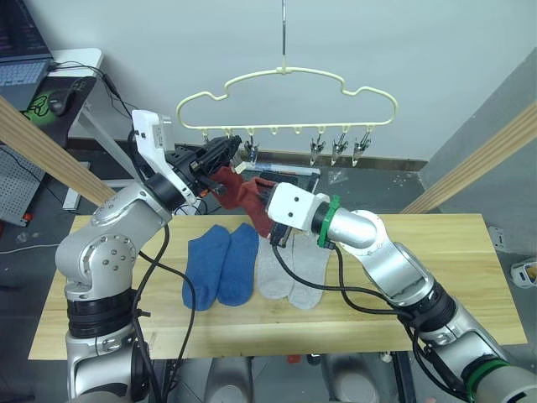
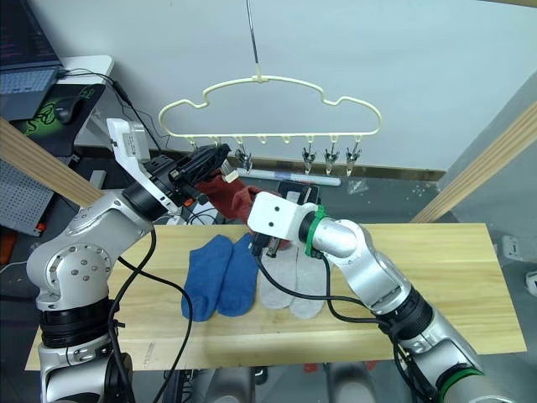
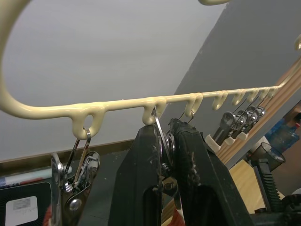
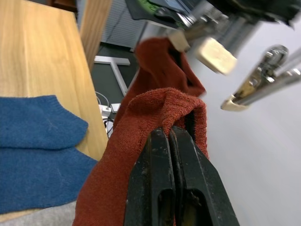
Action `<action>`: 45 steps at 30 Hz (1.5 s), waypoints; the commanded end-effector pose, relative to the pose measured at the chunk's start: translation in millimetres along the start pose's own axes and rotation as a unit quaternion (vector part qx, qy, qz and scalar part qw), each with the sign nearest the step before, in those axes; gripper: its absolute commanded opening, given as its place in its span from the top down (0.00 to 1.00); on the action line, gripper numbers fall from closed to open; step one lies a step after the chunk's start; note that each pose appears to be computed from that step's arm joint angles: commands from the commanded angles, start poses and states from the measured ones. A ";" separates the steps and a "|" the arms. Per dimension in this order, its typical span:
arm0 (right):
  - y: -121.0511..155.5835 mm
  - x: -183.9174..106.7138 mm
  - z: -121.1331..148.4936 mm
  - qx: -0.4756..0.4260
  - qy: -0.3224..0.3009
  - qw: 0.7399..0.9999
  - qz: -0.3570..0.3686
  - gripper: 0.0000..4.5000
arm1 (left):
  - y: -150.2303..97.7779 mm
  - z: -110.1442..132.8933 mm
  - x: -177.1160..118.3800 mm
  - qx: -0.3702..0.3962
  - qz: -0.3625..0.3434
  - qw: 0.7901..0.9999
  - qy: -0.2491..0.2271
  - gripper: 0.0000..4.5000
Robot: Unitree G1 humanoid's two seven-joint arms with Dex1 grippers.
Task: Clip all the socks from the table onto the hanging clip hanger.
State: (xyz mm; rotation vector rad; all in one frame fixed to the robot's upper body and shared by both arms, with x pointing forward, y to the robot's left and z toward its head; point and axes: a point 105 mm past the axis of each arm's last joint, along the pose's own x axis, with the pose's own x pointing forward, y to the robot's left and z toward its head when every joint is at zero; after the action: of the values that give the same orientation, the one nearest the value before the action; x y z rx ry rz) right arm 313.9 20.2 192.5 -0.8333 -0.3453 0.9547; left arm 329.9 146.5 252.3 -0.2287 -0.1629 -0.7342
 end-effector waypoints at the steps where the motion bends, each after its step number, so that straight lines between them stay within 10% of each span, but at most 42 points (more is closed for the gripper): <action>1: -0.6 2.3 19.8 -0.054 -0.037 0.998 0.009 1.00 | -11.3 9.9 -1.8 0.018 -0.019 1.000 -0.017 0.97; 40: -22.1 11.9 38.6 -0.122 -0.078 0.989 -0.022 1.00 | -10.9 1.5 -8.0 0.041 -0.022 0.999 0.000 0.97; 45: -20.9 14.5 36.9 -0.120 -0.079 0.989 -0.020 1.00 | -10.9 0.6 -11.5 0.042 -0.025 0.999 0.004 0.61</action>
State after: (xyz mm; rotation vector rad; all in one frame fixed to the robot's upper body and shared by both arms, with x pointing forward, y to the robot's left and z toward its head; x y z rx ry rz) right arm 317.1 41.1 217.2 -0.9697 -0.5497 0.9754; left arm 323.4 147.0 239.5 -0.1732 -0.1367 -0.7518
